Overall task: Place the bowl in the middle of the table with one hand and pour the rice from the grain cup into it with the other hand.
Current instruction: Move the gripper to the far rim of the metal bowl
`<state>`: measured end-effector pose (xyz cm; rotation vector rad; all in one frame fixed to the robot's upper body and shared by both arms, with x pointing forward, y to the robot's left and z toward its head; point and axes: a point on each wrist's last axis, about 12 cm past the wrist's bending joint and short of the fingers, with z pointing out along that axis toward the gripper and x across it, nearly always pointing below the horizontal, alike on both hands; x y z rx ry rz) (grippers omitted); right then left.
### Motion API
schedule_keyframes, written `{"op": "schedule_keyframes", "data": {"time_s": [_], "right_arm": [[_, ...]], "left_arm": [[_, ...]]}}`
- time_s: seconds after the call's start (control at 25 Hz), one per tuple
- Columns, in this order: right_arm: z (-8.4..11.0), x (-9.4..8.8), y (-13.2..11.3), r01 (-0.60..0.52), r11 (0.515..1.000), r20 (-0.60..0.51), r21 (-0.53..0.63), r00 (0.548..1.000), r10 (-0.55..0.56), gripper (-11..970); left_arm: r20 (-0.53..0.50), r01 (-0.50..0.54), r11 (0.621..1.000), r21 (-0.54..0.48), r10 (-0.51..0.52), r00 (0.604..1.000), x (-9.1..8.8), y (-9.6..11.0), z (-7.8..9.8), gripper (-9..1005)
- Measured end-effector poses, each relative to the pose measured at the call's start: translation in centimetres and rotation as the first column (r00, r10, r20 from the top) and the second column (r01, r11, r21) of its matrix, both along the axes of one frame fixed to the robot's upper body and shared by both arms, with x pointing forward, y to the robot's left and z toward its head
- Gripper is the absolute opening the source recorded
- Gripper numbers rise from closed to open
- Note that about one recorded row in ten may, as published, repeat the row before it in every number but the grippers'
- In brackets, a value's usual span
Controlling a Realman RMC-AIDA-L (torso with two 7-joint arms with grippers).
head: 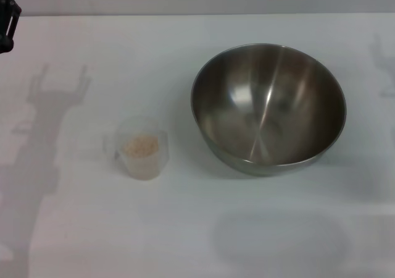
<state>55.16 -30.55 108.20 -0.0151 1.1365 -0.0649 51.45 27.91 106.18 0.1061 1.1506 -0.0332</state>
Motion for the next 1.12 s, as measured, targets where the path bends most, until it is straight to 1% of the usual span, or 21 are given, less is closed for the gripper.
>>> {"op": "schedule_keyframes", "data": {"time_s": [0.12, 0.36, 0.72, 0.84, 0.96, 1.04, 1.12], "right_arm": [[-0.1, 0.0, 0.3, 0.002, 1.000, -0.002, -0.031, 1.000, -0.002, 716], [-0.1, 0.0, 0.4, 0.000, 0.999, -0.002, -0.032, 1.000, 0.000, 715], [0.3, 0.4, 0.3, 0.000, 0.999, 0.005, -0.050, 1.000, 0.000, 713], [0.4, 0.7, 0.5, 0.016, 0.995, 0.006, -0.101, 1.000, -0.015, 712], [0.5, 1.1, 1.1, 0.023, 0.985, -0.008, -0.170, 1.000, -0.025, 712], [0.5, 1.8, 1.8, 0.001, 0.984, -0.043, -0.178, 0.999, -0.009, 711], [0.5, 2.7, 2.5, -0.023, 0.987, -0.097, -0.156, 0.995, 0.008, 711]], "left_arm": [[0.000, 0.004, 1.000, 0.001, -0.004, 1.000, 0.0, 0.0, 0.0, 809], [-0.015, 0.003, 1.000, -0.001, -0.003, 1.000, -0.1, 0.1, -0.2, 809], [-0.038, 0.018, 1.000, -0.001, -0.018, 0.999, -0.7, -0.1, -0.8, 808], [-0.039, 0.019, 1.000, -0.001, -0.019, 0.999, -0.8, -0.1, -0.8, 808], [-0.040, 0.021, 1.000, -0.001, -0.021, 0.999, -0.8, -0.2, -0.8, 808], [-0.042, 0.019, 1.000, -0.002, -0.019, 0.999, -0.8, -0.1, -0.8, 809], [-0.049, 0.017, 1.000, -0.001, -0.017, 0.999, -0.8, -0.1, -0.9, 809]]}}
